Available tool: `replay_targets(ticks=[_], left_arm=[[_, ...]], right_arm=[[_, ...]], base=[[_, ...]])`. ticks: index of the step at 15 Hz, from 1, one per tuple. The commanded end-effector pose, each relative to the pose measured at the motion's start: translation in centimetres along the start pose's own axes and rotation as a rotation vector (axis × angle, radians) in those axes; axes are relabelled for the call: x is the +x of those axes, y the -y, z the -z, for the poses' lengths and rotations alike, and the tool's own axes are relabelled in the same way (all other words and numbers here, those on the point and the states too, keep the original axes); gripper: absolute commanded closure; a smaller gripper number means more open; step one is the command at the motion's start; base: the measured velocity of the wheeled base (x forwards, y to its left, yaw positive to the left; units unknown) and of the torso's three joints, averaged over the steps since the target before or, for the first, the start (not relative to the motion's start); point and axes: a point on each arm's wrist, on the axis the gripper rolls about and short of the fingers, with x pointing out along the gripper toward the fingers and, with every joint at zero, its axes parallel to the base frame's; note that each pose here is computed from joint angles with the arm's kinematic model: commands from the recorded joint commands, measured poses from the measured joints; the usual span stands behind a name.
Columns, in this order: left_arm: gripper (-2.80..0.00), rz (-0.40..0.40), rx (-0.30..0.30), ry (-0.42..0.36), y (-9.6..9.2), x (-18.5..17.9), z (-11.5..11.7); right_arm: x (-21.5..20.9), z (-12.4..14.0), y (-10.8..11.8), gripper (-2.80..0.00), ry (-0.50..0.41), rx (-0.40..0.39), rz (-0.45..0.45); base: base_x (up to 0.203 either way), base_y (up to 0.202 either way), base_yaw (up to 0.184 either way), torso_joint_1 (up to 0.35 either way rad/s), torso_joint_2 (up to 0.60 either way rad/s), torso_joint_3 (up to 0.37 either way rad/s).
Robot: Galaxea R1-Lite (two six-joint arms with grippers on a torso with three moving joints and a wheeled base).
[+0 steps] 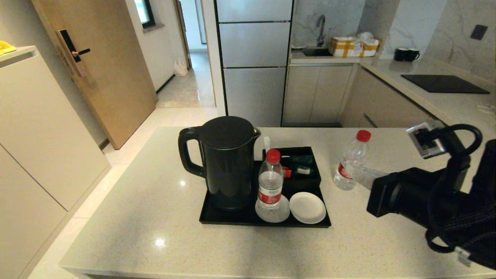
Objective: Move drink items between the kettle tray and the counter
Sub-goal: Pick up the bottled water
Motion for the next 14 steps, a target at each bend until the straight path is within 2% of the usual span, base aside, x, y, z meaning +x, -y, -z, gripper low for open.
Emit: replay_targets(ticks=[1,5,7,8,11,14], left_arm=[[0.0,-0.001,0.0,-0.003,0.0,0.0,0.0],[0.0,0.0,0.0,-0.003,0.0,0.0,0.0],[0.0,0.0,0.0,-0.003,0.0,0.0,0.0],[0.0,-0.002,0.0,-0.003,0.0,0.0,0.0],[0.0,0.0,0.0,-0.003,0.0,0.0,0.0],[0.0,-0.001,0.0,-0.003,0.0,0.0,0.0]], right_arm=[[2.9,2.7,-1.5,0.0,-0.077,-0.031,-0.011],[5.6,5.6,-4.5,0.0,-0.068,-0.062,-0.028],[5.7,6.4,-5.0,0.0,-0.087,-0.075,-0.03],[5.9,6.7,-5.1,-2.8,-0.094,-0.079,-0.022],[6.8,8.2,-5.3,-2.8,-0.142,-0.095,-0.02],[7.9,9.2,-5.6,-2.8,-0.13,-0.097,-0.021]], base=[[0.0,0.0,0.0,0.0,0.0,0.0],[0.0,0.0,0.0,0.0,0.0,0.0],[0.0,0.0,0.0,0.0,0.0,0.0],[0.0,0.0,0.0,0.0,0.0,0.0],[0.0,0.0,0.0,0.0,0.0,0.0],[0.0,0.0,0.0,0.0,0.0,0.0]])
